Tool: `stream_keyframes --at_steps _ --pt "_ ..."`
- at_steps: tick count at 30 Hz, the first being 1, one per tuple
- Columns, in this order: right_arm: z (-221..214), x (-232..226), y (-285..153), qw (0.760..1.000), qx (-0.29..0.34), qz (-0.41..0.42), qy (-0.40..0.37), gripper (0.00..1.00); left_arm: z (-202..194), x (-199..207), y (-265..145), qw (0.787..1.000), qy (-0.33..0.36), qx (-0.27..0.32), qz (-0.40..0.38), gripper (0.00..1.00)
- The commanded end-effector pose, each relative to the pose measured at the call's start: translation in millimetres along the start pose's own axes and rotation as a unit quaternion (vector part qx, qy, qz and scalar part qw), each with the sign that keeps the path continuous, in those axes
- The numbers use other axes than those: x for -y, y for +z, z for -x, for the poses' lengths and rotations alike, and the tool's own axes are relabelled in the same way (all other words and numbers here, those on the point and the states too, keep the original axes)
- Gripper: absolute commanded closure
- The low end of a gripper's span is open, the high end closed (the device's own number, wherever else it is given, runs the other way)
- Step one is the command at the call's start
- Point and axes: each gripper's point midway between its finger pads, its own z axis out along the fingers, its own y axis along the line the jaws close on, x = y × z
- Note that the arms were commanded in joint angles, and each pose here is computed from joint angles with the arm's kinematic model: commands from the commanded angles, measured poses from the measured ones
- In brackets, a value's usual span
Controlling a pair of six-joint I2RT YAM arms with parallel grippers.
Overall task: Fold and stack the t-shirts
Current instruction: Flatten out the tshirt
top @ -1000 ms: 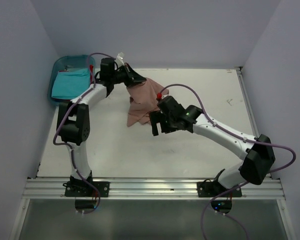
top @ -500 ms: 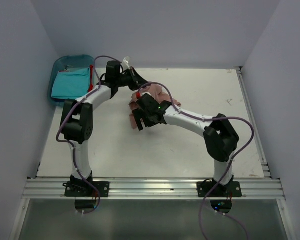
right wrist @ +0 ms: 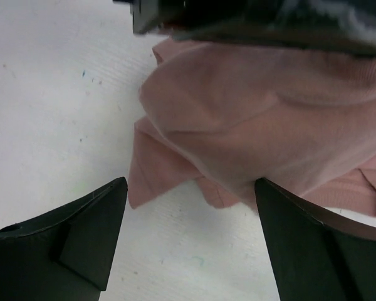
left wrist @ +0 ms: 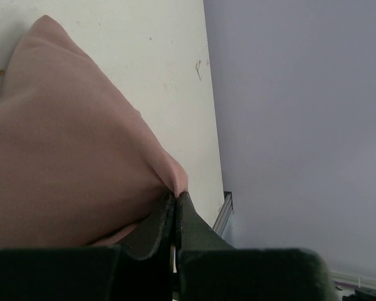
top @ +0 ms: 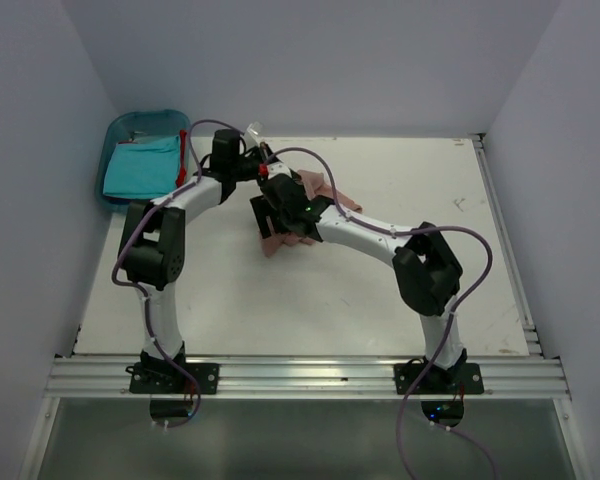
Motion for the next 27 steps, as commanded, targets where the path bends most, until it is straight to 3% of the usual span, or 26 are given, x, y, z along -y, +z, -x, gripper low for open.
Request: stream_keyframes --at_steps 1,7,12,14,18,19,20,21,27 --pt "37.3 -1.3 8.0 0.998 0.061 -0.020 0.000 0.14 8.1 49.8 -14.4 0.997 0.049 0.009 -0.063 1.00" --pt "49.1 15.8 18.3 0.993 0.085 -0.079 -0.005 0.18 17.6 75.1 -20.2 0.994 0.047 0.008 -0.097 1.00" --pt "49.3 39.0 19.5 0.984 0.100 -0.147 0.001 0.40 19.8 87.9 -27.2 0.993 0.048 0.006 -0.112 1.00" --pt "44.9 52.1 17.1 0.978 0.103 -0.182 0.004 0.42 21.2 90.2 -30.1 0.992 0.047 0.008 -0.115 1.00" --pt "38.8 68.1 9.3 0.969 0.112 -0.220 0.013 0.66 27.3 95.8 -35.7 0.991 0.050 0.016 -0.120 1.00" --pt "37.5 70.9 4.7 0.968 0.114 -0.223 0.019 0.84 29.1 95.4 -36.4 0.991 0.051 0.018 -0.120 1.00" --pt "36.9 72.2 1.9 0.968 0.115 -0.223 0.020 0.95 31.0 95.7 -36.2 0.991 0.051 0.019 -0.120 1.00" --pt "36.5 72.4 -0.3 0.968 0.116 -0.221 0.024 1.00 31.9 92.2 -35.7 0.992 0.048 0.018 -0.117 1.00" --pt "47.4 71.6 -41.5 0.973 0.140 -0.178 0.049 1.00 50.6 62.3 -25.5 0.995 0.042 0.029 -0.090 1.00"
